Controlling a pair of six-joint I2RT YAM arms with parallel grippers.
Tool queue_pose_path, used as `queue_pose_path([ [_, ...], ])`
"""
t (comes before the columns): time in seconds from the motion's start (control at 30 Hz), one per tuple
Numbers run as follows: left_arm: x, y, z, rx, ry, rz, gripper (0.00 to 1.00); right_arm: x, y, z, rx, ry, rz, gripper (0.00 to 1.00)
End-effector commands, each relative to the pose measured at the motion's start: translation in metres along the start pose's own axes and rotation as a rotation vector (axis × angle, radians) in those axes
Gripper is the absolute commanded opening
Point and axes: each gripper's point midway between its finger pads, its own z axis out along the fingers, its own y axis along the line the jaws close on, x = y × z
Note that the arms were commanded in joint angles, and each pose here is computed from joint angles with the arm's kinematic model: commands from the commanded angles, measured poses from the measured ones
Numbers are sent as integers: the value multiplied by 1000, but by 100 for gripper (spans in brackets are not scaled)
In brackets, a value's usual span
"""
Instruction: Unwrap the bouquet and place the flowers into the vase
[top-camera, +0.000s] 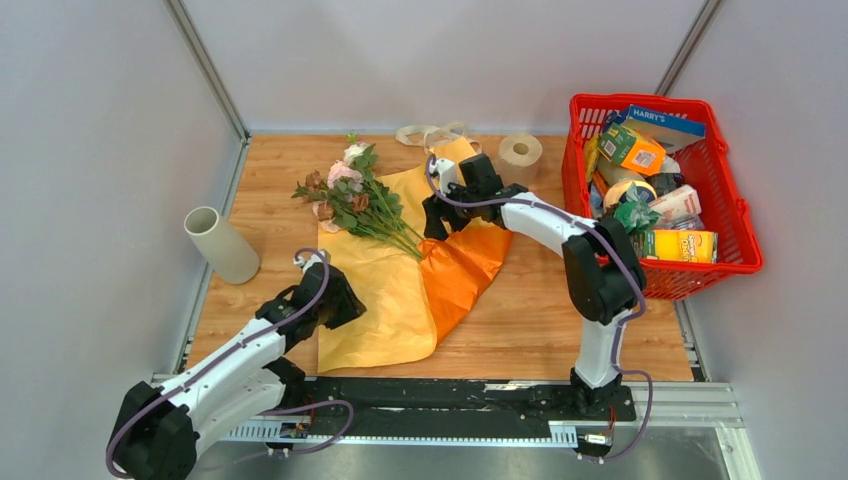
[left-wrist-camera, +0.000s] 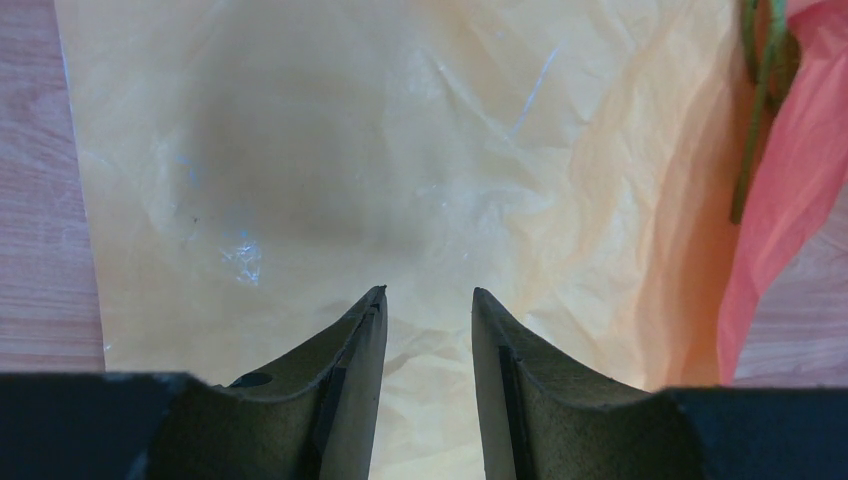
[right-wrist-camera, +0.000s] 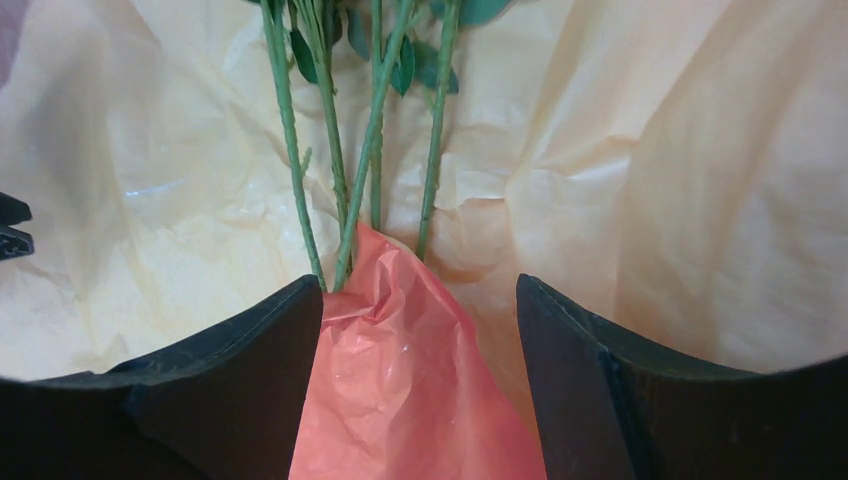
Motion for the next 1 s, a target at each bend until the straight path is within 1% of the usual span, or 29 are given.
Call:
queue_pose_path([
  [0.0, 3, 0, 7, 3, 10, -24, 45, 7, 7, 16, -96, 54, -65, 74],
  [0.17, 6, 15, 13, -80, 10, -42, 45, 32, -3, 28, -93, 127, -72, 71],
  [0.3, 6, 25, 15, -140, 7, -47, 46, 43, -5, 30, -135, 139, -58, 63],
  [0.37, 3, 28, 14, -161, 0, -38, 45, 40, -8, 26, -140, 129, -52, 54],
  [0.47, 2, 30, 16, -183, -3, -36, 46, 33, -11, 19, -132, 111, -56, 35],
  [0.5, 1, 29, 16, -184, -6, -34, 46, 30, -10, 16, -135, 104, -58, 31],
  [0.53, 2, 32, 18, -195, 2, -32, 46, 27, -8, 13, -142, 97, -60, 24],
  [0.57, 2, 31, 19, -194, 1, -32, 46, 24, -7, 10, -143, 89, -59, 15],
  [0.6, 3, 32, 20, -201, 7, -32, 46, 23, -6, 8, -142, 86, -58, 9],
  [0.63, 4, 32, 21, -202, 10, -29, 46, 21, -5, 5, -138, 82, -56, 3],
  [0.67, 6, 35, 23, -216, 20, -27, 46, 20, -4, 3, -138, 81, -57, 0],
  [0.77, 8, 38, 26, -235, 32, -25, 46, 17, -5, -4, -110, 78, -56, 0],
  [0.8, 9, 37, 27, -236, 36, -24, 46, 14, -7, -5, -98, 72, -57, 7],
  [0.87, 10, 36, 27, -226, 44, -26, 46, 11, -11, -6, -72, 68, -60, 40],
  [0.9, 10, 34, 27, -220, 45, -24, 46, 11, -13, -5, -67, 72, -62, 50],
  [0.97, 8, 32, 26, -215, 39, -30, 46, 11, -14, -3, -67, 81, -69, 59],
])
